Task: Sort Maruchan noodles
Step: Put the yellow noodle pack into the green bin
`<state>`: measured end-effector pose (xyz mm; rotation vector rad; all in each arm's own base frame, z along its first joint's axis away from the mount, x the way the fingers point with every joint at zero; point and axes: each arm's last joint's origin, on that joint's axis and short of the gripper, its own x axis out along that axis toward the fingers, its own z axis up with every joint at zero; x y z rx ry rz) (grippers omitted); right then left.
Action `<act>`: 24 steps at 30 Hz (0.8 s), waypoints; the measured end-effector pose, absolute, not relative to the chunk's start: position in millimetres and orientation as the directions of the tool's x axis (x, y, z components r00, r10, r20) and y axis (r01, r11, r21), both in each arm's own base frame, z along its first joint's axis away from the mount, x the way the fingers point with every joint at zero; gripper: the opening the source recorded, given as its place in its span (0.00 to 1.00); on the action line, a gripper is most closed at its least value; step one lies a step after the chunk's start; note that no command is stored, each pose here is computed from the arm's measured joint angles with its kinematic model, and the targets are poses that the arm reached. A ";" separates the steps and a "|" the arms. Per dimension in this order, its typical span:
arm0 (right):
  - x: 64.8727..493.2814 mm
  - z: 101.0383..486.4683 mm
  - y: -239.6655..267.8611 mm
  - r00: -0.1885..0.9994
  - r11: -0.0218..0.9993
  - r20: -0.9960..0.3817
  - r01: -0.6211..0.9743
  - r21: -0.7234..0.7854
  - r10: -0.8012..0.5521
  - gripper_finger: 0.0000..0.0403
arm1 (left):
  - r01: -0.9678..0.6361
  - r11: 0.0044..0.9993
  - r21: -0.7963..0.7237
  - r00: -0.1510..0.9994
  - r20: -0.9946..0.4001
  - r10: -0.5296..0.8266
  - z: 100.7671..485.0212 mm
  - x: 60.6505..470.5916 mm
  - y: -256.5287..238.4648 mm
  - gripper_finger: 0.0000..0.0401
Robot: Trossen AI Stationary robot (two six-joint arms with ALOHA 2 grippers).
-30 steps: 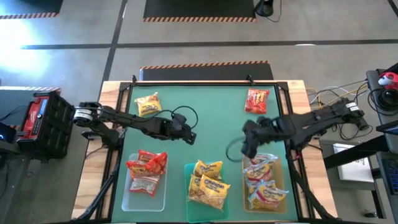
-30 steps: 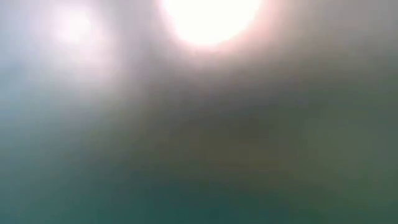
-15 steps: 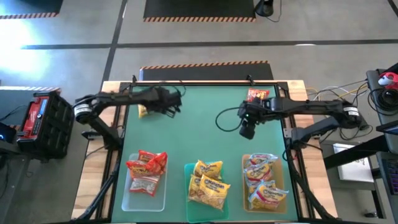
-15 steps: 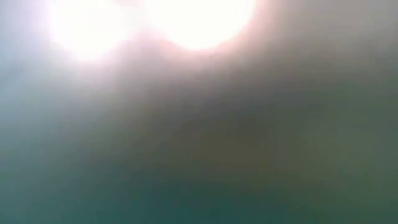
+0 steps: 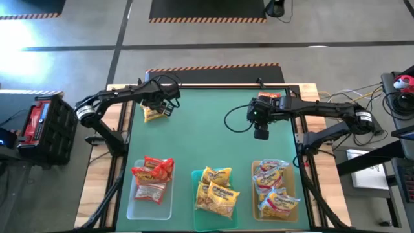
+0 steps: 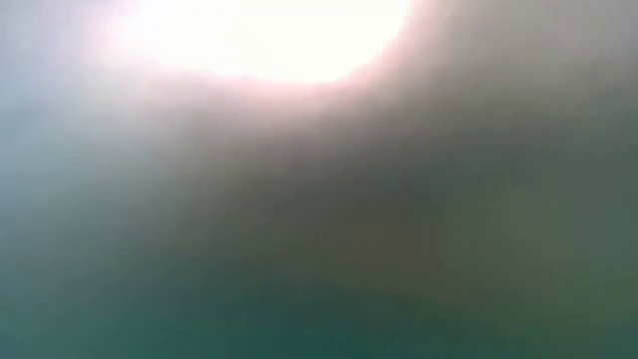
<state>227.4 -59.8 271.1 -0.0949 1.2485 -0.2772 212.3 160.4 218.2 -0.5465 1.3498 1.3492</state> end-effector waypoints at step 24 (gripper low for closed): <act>226.8 274.4 -87.8 0.335 0.946 -0.887 0.183 -0.268 -0.317 0.40 | -0.987 0.117 0.106 -0.085 -0.981 0.173 161.6 204.8 150.8 0.40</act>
